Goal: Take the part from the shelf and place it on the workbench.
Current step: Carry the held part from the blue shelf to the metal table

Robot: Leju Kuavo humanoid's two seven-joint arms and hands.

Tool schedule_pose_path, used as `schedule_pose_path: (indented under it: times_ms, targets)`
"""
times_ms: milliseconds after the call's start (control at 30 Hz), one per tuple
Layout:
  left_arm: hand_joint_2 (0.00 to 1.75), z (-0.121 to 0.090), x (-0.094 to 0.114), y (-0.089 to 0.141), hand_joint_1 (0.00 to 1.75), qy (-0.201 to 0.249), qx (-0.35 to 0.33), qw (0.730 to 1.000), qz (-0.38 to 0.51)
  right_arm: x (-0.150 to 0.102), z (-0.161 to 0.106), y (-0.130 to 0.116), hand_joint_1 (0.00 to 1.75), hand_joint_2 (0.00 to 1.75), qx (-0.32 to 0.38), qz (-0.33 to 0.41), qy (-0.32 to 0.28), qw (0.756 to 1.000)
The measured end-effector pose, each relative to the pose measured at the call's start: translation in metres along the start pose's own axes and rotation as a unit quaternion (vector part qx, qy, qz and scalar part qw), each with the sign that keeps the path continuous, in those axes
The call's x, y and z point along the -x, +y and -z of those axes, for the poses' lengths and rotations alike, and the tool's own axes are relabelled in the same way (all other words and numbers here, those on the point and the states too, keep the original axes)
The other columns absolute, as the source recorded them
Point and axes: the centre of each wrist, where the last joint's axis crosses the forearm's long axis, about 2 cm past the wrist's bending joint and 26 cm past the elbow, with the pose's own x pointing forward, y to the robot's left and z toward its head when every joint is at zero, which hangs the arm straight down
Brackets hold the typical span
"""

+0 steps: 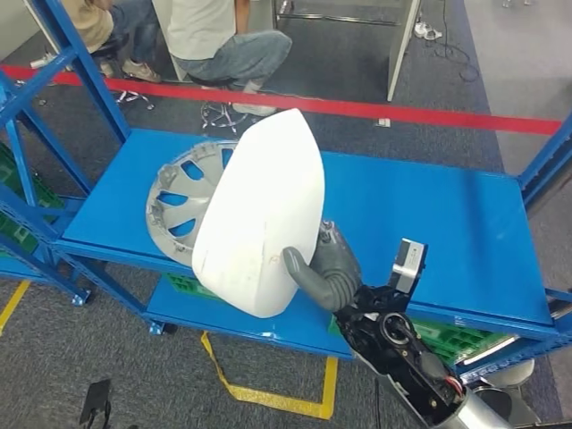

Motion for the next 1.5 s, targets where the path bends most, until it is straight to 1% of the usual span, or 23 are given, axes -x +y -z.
schedule_pose_path:
  times_ms: [200, 333, 500, 967, 1333, 1500]
  targets:
    - [1.75, 0.000, -0.005, -0.007, 0.00, 0.000, 0.001, 1.000, -0.003, 0.001, 0.000, 0.001, 1.75, 1.75, -0.003, 0.001, 0.000, 1.000]
    - [1.75, -0.001, -0.003, -0.009, 0.00, 0.004, 0.003, 1.000, -0.003, 0.003, 0.000, 0.002, 1.75, 1.75, -0.004, 0.002, 0.003, 1.000]
    - [1.75, -0.001, -0.006, -0.011, 0.00, 0.002, 0.004, 1.000, -0.004, 0.003, 0.001, 0.002, 1.75, 1.75, -0.006, 0.002, 0.003, 1.000]
    - [1.75, -0.003, -0.004, -0.017, 0.00, 0.002, 0.013, 1.000, -0.001, 0.004, 0.000, 0.002, 1.75, 1.75, -0.001, 0.005, 0.005, 1.000]
    - [1.75, -0.003, -0.002, -0.015, 0.00, 0.002, 0.012, 1.000, 0.005, 0.005, -0.001, 0.003, 1.75, 1.75, 0.007, 0.012, 0.003, 1.000]
    - [1.75, -0.002, -0.005, -0.013, 0.00, 0.000, 0.013, 1.000, 0.003, 0.005, -0.001, 0.004, 1.75, 1.75, 0.007, 0.017, -0.002, 1.000]
